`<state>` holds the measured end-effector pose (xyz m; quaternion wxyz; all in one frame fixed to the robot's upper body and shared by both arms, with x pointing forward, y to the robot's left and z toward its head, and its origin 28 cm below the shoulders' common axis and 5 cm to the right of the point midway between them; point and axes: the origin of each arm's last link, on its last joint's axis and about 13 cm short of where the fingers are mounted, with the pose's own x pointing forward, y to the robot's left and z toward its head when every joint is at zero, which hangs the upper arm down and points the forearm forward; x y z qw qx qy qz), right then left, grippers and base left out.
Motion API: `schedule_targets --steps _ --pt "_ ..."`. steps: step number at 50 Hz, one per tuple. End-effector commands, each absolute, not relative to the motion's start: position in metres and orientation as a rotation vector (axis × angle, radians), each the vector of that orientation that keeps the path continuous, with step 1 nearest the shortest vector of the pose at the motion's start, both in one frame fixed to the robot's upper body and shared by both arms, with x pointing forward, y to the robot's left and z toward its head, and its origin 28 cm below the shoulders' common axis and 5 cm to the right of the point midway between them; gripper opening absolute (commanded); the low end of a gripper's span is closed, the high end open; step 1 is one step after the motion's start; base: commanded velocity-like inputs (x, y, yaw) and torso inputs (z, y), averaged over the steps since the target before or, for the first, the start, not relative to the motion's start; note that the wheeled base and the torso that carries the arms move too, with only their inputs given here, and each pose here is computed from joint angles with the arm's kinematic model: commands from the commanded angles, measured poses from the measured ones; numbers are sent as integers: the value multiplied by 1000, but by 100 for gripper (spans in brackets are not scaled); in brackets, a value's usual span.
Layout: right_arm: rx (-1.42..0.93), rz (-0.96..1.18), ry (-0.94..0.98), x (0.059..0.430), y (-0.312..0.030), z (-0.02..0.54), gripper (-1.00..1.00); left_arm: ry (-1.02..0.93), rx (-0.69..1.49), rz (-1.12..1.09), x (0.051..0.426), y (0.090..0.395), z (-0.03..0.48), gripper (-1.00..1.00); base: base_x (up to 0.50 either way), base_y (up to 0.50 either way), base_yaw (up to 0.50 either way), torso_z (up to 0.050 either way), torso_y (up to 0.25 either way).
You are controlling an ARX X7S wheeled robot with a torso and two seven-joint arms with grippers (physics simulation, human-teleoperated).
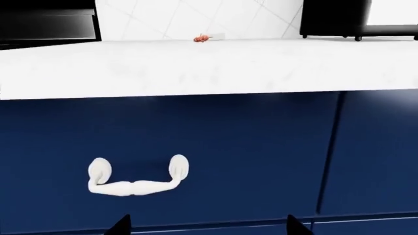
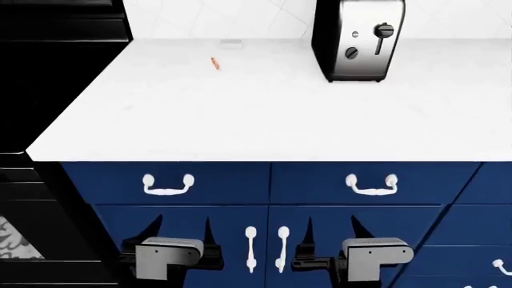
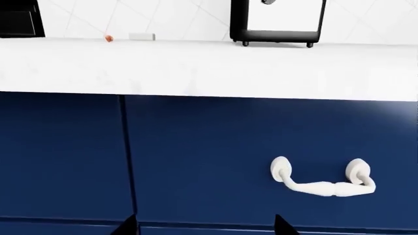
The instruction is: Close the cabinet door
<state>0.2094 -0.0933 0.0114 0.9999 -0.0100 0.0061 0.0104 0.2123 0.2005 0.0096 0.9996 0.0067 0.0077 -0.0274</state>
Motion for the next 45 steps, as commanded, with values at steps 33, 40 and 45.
schedule_targets --steps 33,40,45 --pt "-17 18 43 209 -91 5 100 16 0 -79 212 199 9 100 0 0 0 50 0" --pt "-14 20 45 209 -91 6 100 13 -4 -83 212 199 10 100 0 0 0 50 0" --pt "-18 23 44 209 -90 7 100 -3 0 -80 213 199 10 100 0 0 0 50 0"
